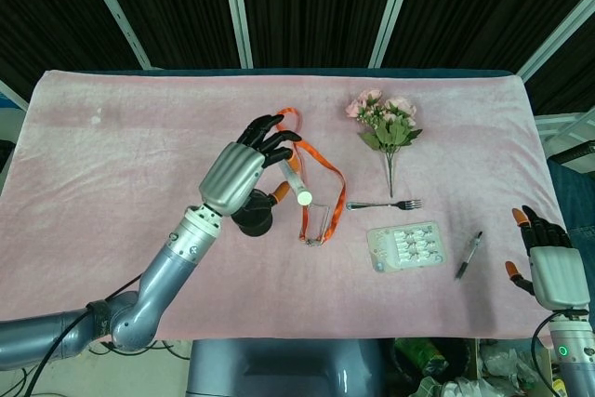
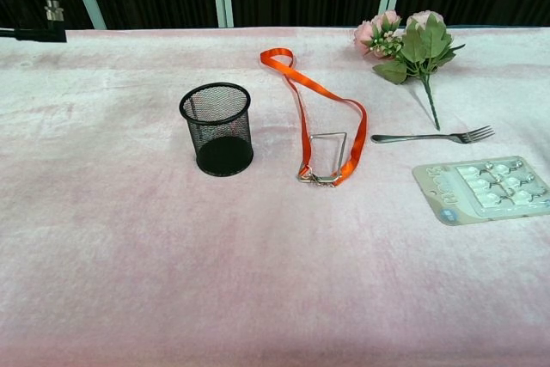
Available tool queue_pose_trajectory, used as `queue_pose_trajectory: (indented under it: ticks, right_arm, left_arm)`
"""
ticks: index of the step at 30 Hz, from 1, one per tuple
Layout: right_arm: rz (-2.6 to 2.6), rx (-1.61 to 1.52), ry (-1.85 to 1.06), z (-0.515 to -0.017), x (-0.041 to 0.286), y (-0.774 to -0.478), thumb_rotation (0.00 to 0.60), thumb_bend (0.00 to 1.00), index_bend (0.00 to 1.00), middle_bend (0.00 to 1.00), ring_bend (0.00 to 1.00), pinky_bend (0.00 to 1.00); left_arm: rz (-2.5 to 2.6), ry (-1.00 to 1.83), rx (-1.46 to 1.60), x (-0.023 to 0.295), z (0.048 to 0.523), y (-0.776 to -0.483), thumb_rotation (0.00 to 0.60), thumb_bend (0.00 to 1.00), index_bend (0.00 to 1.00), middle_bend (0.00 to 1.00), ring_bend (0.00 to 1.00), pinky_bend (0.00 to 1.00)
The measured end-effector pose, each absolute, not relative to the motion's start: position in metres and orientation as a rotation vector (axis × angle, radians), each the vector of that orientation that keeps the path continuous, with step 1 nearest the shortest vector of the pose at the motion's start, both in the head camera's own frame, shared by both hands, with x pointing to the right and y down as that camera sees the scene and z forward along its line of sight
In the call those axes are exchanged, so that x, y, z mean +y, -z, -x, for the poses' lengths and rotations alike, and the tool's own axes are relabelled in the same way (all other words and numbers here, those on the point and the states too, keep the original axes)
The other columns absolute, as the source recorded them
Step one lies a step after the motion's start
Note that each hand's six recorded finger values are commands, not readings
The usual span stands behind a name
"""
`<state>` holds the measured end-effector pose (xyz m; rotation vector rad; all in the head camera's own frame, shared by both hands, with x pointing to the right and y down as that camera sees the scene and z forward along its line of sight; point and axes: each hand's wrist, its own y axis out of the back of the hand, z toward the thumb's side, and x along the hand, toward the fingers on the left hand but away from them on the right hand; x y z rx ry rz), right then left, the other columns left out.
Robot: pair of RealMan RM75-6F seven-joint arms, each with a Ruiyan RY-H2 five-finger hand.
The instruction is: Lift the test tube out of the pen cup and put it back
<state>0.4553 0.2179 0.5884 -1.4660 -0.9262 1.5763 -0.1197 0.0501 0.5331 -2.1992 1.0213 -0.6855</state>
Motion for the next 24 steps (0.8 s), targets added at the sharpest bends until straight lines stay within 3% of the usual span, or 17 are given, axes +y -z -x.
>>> queue_pose_trajectory:
  ticks: [8,14,19,24]
  right_arm:
    - [1.455,-0.929,-1.577,-0.456,0.218,-0.587,0.600,0.20,0.08,0.06,0.15,0.18]
    - [1.449,-0.911,-1.584,-0.454,0.218,-0.589,0.600,0.20,0.08,0.06,0.15,0.18]
    - [1.442,-0.912,-1.583,-0.454,0.218,-0.588,0.600,0.20,0.08,0.06,0.15,0.18]
    - [1.448,-0.914,-1.588,-0.455,0.219,-0.589,0.600,0.20,0.08,0.06,0.15,0.18]
  left_arm:
    - [2.919,0.624,1.213,0.059,0.110,-0.515,0.600,0.43,0.58,0.23,0.00,0.08]
    - [3.346,0.378,1.109,0.064,0.104,-0.465,0.600,0.43,0.60,0.23,0.00,0.09]
    - [3.296,0.296,1.047,0.065,0.121,-0.442,0.600,0.43,0.61,0.24,0.00,0.09]
    - [2.952,0.394,1.014,0.070,0.133,-0.465,0.600,0.43,0.62,0.25,0.00,0.09]
